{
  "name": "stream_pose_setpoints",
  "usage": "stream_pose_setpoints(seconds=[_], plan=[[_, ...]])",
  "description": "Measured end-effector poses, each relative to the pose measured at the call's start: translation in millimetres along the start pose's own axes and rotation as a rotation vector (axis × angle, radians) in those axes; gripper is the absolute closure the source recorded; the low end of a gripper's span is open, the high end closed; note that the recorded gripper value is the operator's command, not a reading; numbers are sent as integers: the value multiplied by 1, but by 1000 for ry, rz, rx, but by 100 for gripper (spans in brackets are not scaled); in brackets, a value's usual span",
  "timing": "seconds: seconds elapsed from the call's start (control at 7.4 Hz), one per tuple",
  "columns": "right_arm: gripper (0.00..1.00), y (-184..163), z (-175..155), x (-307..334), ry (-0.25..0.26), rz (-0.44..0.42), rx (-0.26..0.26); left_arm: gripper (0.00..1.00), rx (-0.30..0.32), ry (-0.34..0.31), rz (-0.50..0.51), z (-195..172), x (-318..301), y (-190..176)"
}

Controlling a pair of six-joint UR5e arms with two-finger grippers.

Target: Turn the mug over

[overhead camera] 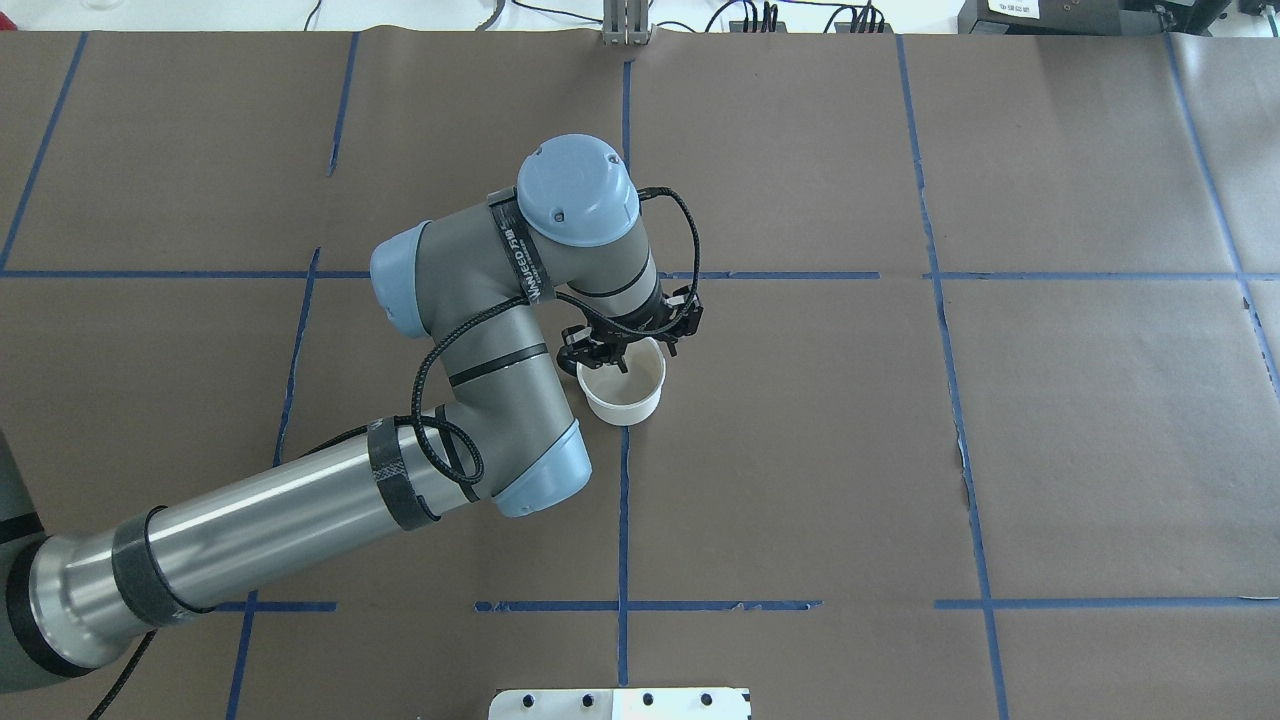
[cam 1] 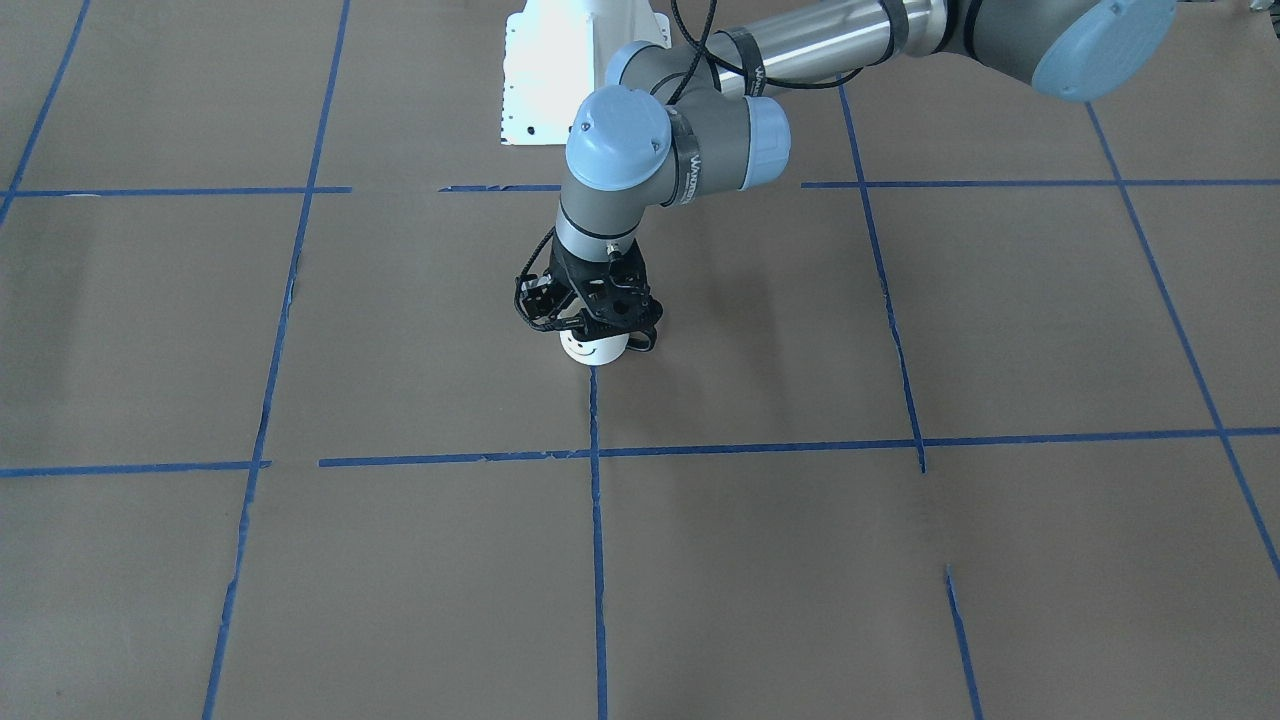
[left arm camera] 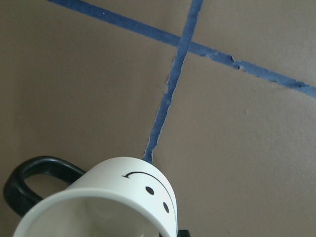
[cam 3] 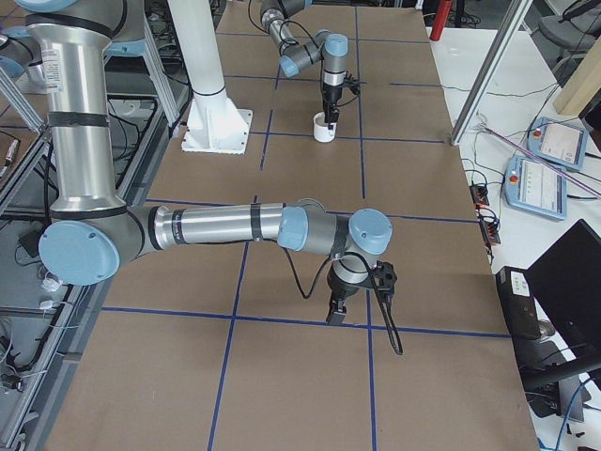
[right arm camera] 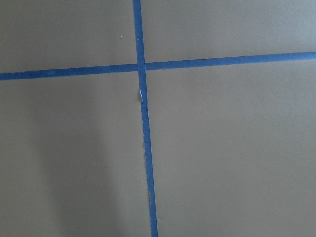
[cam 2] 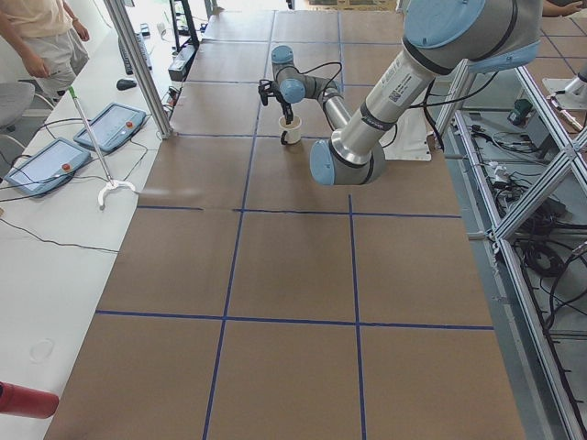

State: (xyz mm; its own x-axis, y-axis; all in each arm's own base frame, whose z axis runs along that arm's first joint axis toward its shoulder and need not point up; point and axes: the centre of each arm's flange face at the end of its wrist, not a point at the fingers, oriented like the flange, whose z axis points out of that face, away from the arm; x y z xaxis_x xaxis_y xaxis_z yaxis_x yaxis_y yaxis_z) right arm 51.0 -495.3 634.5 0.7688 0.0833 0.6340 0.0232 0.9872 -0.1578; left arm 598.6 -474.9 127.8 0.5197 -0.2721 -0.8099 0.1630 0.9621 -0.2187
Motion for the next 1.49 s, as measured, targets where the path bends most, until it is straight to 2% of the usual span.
stream_pose_setpoints(seconds=[0.27,0.54,0.68,0.81,1.08,1.22,1.35,1.49], plan=[[0,0,0,0,0,0,0,0,25,39,51,-46,-11,-23],[0,0,0,0,0,0,0,0,53,17,177,-100,-94,-73],[0,0,0,0,0,0,0,0,83,-19,265,-129,-154,-114],[0,0,0,0,0,0,0,0,84,-63,360,-157,-214,-157],[0,0,0,0,0,0,0,0,45,-160,527,-208,-354,-228],[0,0,0,0,0,0,0,0,36,-207,526,-229,-443,-250],[0,0,0,0,0,1,-1,0,37,-239,481,-247,-527,-260],[0,0,0,0,0,1,-1,0,36,-255,461,-262,-601,-266]])
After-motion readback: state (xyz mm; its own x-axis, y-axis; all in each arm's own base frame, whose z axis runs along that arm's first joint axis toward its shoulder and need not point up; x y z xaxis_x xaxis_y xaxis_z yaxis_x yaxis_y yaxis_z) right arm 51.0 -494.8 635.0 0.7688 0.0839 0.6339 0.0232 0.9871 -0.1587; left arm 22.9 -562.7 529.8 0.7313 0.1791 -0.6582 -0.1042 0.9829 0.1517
